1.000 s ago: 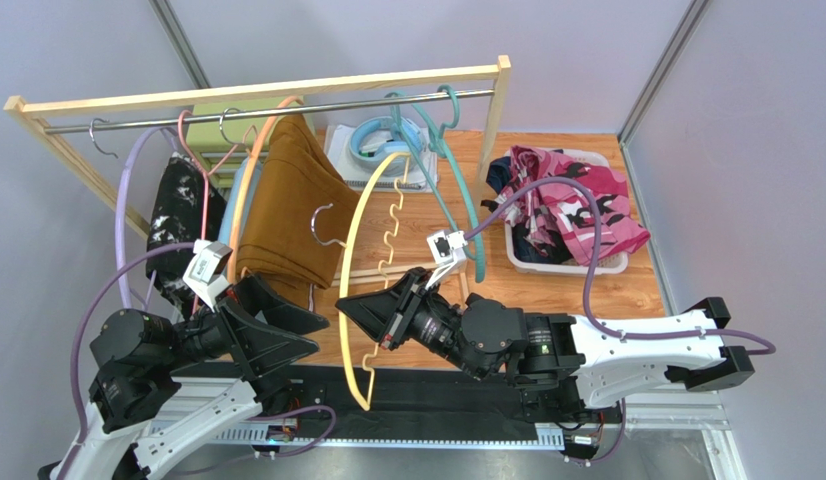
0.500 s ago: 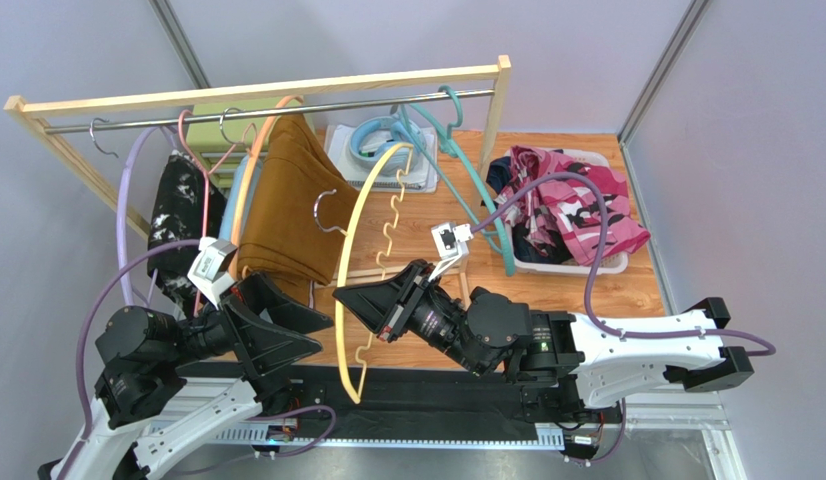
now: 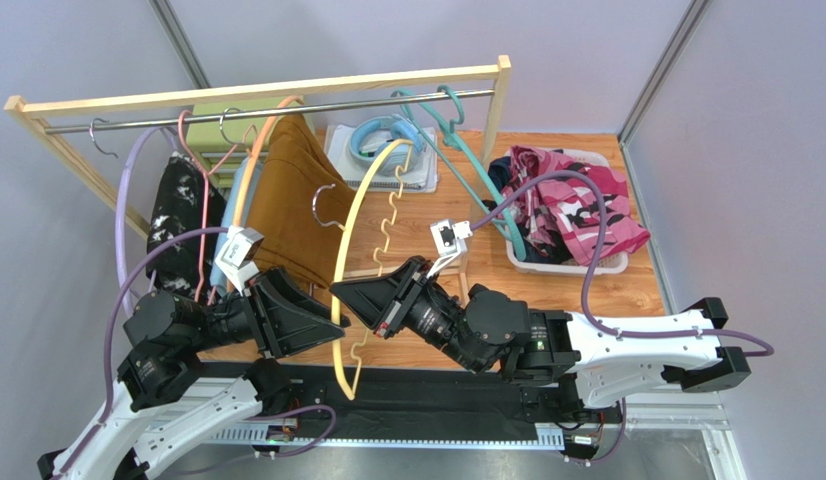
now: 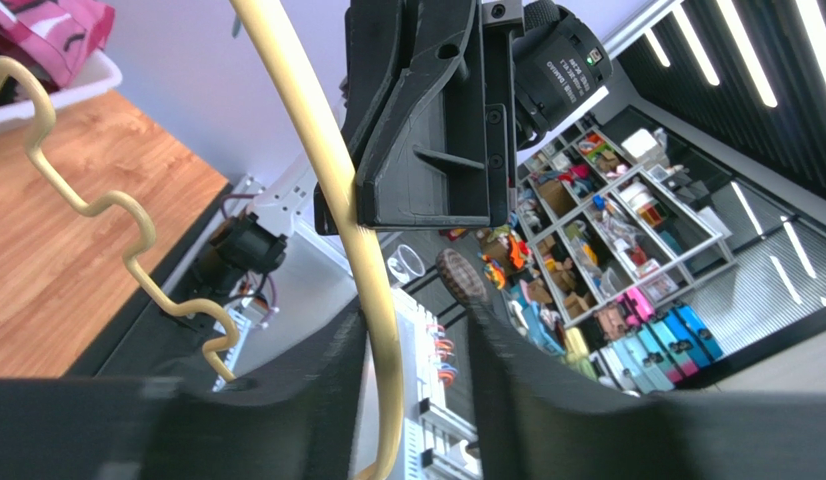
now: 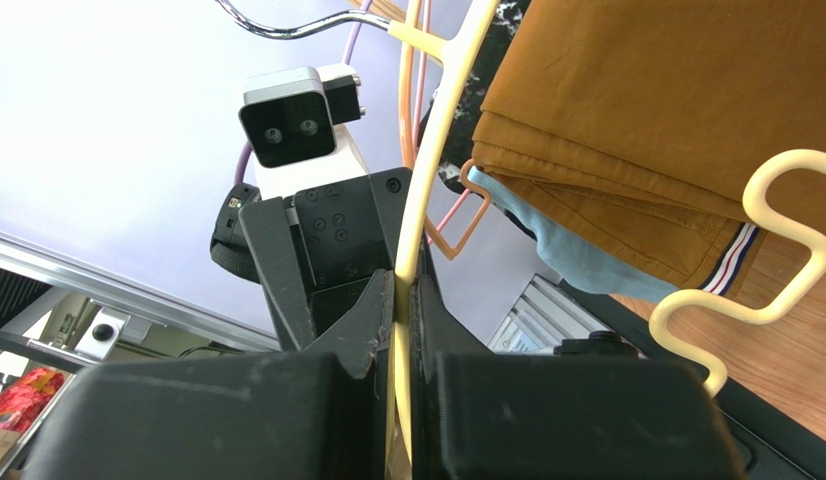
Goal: Remove the trousers from the hanger
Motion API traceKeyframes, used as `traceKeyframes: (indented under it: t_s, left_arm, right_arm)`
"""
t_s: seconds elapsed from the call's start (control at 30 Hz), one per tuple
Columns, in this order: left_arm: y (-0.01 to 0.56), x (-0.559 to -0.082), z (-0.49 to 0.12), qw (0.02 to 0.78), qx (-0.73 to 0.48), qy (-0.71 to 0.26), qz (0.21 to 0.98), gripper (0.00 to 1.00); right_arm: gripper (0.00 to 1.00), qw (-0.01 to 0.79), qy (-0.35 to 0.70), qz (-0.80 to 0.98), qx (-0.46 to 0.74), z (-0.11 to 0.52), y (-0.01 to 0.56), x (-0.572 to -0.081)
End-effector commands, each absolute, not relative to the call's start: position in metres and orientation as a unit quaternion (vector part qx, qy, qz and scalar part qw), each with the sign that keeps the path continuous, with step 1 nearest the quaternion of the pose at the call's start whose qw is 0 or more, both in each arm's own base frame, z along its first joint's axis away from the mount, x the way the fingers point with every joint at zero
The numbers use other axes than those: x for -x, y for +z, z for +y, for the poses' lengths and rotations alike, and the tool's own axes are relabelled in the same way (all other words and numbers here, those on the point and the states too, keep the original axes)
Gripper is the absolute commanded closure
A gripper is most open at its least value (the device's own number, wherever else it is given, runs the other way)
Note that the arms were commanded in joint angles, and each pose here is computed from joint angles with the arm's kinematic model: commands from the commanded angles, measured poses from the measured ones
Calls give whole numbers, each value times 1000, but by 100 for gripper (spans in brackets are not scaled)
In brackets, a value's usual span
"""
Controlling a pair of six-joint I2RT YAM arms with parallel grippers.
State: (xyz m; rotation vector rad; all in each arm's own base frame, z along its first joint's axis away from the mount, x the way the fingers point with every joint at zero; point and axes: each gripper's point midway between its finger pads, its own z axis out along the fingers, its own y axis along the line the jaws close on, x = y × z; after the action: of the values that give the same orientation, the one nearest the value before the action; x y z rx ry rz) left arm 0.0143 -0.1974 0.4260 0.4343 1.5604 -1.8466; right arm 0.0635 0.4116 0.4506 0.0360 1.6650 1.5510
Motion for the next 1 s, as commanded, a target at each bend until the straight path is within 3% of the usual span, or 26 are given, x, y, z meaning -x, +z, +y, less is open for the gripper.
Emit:
traceKeyframes:
  t_s: [0.0, 0.13, 0.2, 0.27, 0.33, 0.37, 0.53, 0.57, 0.67, 0.97]
  left_arm:
    - [438, -11, -199, 334, -176, -721, 581, 63]
    - [438, -16, -199, 341, -165, -714, 589, 80]
    - [439, -18, -198, 344, -163, -706, 597, 99]
    - [436, -22, -198, 344, -155, -694, 613, 100]
    - [444, -25, -194, 364, -153, -683, 614, 100]
    - [443, -25, -192, 367, -153, -677, 619, 100]
    - [443, -37, -187, 406, -151, -646, 628, 100]
    - [439, -40, -188, 413, -157, -637, 631, 100]
    - [433, -50, -192, 429, -165, -617, 639, 100]
    - [437, -84, -206, 487, -177, -569, 639, 100]
  right_arm:
    - [100, 427, 653, 623, -60, 398, 491, -73]
    - [100, 425, 652, 624, -63, 394, 489, -74]
    - [100, 422, 654, 625, -66, 390, 488, -74]
    - [99, 422, 653, 626, -67, 386, 488, -74]
    - [91, 423, 641, 637, -62, 384, 484, -75]
    - [80, 425, 635, 643, -58, 382, 483, -75]
    - [52, 428, 602, 674, -23, 365, 473, -73]
    - [41, 428, 597, 678, -17, 362, 471, -72]
    - [25, 432, 585, 686, 8, 347, 468, -70]
    - [20, 446, 602, 645, 150, 304, 486, -42]
